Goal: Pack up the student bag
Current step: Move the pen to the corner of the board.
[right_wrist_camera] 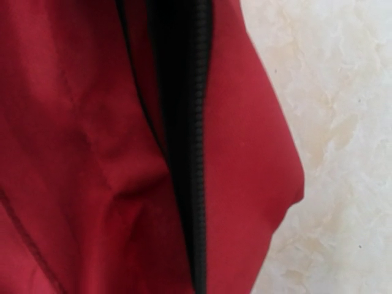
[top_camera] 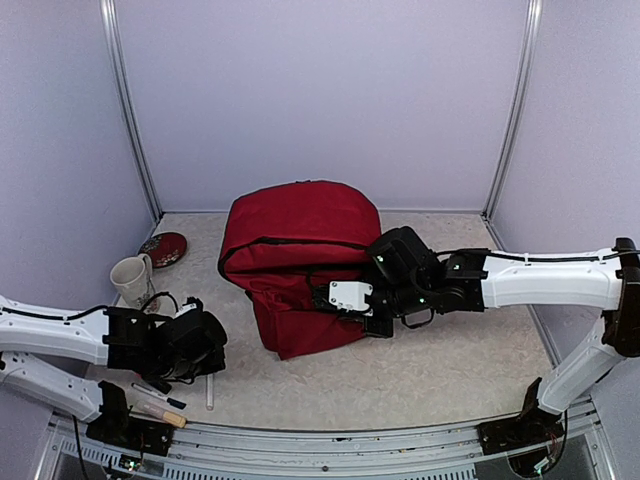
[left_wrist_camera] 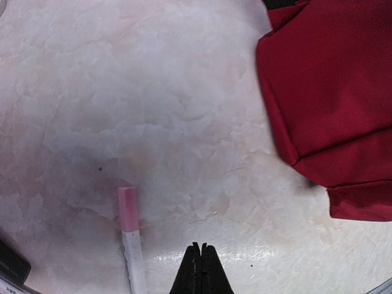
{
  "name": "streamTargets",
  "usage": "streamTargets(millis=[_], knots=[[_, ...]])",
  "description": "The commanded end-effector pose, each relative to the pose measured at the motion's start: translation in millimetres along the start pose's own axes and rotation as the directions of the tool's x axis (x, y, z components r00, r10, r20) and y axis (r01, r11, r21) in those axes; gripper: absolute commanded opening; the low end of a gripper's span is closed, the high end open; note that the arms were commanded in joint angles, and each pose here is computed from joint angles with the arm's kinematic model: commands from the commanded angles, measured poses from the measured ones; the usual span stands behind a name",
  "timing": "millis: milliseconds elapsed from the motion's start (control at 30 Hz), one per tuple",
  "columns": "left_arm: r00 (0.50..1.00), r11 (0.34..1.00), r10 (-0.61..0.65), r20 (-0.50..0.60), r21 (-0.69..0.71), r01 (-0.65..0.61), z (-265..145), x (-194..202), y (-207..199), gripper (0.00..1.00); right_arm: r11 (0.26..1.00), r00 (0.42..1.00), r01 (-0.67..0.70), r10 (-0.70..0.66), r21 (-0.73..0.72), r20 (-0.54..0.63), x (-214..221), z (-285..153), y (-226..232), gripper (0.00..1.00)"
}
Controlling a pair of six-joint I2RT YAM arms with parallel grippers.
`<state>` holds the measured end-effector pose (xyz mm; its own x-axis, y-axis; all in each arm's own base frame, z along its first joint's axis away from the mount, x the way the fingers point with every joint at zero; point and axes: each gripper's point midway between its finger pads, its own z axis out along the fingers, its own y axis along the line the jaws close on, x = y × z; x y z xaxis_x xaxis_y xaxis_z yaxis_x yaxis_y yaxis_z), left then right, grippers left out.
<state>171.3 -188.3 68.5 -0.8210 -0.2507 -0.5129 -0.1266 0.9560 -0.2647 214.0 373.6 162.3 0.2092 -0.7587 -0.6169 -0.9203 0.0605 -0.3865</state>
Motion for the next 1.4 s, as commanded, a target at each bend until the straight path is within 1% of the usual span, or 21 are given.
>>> streamTargets(millis=[0,100,167,200,233,300,333,367,433,533,633,767,867,967,1000,1033,1133,1167,1367], knots=[[0.995,0.998,0.016,0.097,0.058,-0.022,-15.2,-21.1,-11.6,0.0,1.0,0.997,-0.02,0.02,0.002,0.08,-16.1,-16.2,-8.8,0.0],[0.998,1.0,-0.006,0.062,0.012,0.006,-11.5,-12.6,4.7,0.0,1.0,0.997,-0.024,0.024,-0.004,0.069,-13.6,-14.2,-8.3,0.0],[1.0,0.999,-0.017,0.007,-0.051,0.017,-6.0,0.0,20.5,0.0,1.0,0.998,-0.025,0.025,-0.003,0.065,-13.2,-13.4,-8.2,0.0],[1.0,0.997,-0.011,-0.026,-0.079,0.009,-3.1,7.7,26.9,0.02,1.0,0.998,-0.025,0.025,-0.002,0.066,-13.7,-13.7,-8.6,0.0],[0.998,0.995,0.001,-0.056,-0.102,-0.007,-0.2,14.6,31.7,0.13,1.0,0.998,-0.026,0.026,0.0,0.066,-13.4,-13.8,-9.3,0.0],[0.993,0.99,0.024,-0.113,-0.133,-0.039,3.9,26.9,37.3,0.41,1.0,0.997,-0.024,0.023,0.005,0.071,-15.0,-15.1,-10.3,0.0],[0.99,0.988,0.031,-0.136,-0.143,-0.051,5.5,31.9,39.0,0.51,1.0,0.997,-0.024,0.023,0.006,0.072,-15.4,-15.4,-10.7,0.0],[0.987,0.987,0.035,-0.157,-0.152,-0.059,6.2,36.1,40.7,0.56,1.0,0.997,-0.023,0.022,0.007,0.072,-15.4,-15.7,-10.8,0.0],[0.983,0.983,0.038,-0.181,-0.17,-0.069,6.2,41.0,44.0,0.58,1.0,0.997,-0.024,0.023,0.008,0.07,-15.1,-16.2,-11.1,0.0],[0.981,0.98,0.05,-0.189,-0.181,-0.085,6.1,43.2,48.3,0.56,1.0,0.997,-0.023,0.023,0.006,0.07,-14.6,-17.0,-10.0,0.0],[0.973,0.982,0.071,-0.218,-0.157,-0.107,12.3,50.3,44.2,0.5,1.0,0.997,-0.025,0.024,0.008,0.07,-14.5,-16.4,-10.2,0.0],[0.949,0.967,0.117,-0.291,-0.184,-0.176,22.0,66.8,51.1,0.46,1.0,0.997,-0.024,0.023,0.011,0.074,-15.5,-18.1,-11.2,0.0],[0.934,0.954,0.149,-0.323,-0.2,-0.221,25.2,72.0,55.3,0.41,1.0,0.997,-0.024,0.023,0.013,0.078,-15.9,-19.3,-11.7,0.0],[0.918,0.951,0.175,-0.356,-0.18,-0.251,27.8,77.4,53.1,0.36,1.0,0.996,-0.025,0.024,0.013,0.081,-16.8,-19.5,-11.9,0.0],[0.912,0.951,0.182,-0.367,-0.17,-0.258,28.5,79.7,51.8,0.33,1.0,0.996,-0.026,0.025,0.014,0.082,-16.7,-19.7,-11.8,0.0],[0.907,0.951,0.189,-0.376,-0.159,-0.264,29.1,81.2,50.3,0.27,1.0,0.996,-0.027,0.025,0.016,0.083,-16.8,-20.0,-12.2,0.0],[0.9,0.953,0.199,-0.389,-0.137,-0.27,29.1,82.5,47.8,0.05,0.999,0.996,-0.024,0.022,0.021,0.089,-17.9,-22.0,-12.9,0.0],[0.9,0.954,0.197,-0.388,-0.135,-0.267,28.8,81.3,48.2,0.0,0.999,0.996,-0.023,0.021,0.021,0.09,-18.1,-22.4,-13.0,0.0],[0.917,0.966,0.193,-0.348,-0.094,-0.239,25.5,69.3,37.0,0.0,0.999,0.995,-0.023,0.02,0.027,0.096,-19.5,-24.2,-14.2,0.0]])
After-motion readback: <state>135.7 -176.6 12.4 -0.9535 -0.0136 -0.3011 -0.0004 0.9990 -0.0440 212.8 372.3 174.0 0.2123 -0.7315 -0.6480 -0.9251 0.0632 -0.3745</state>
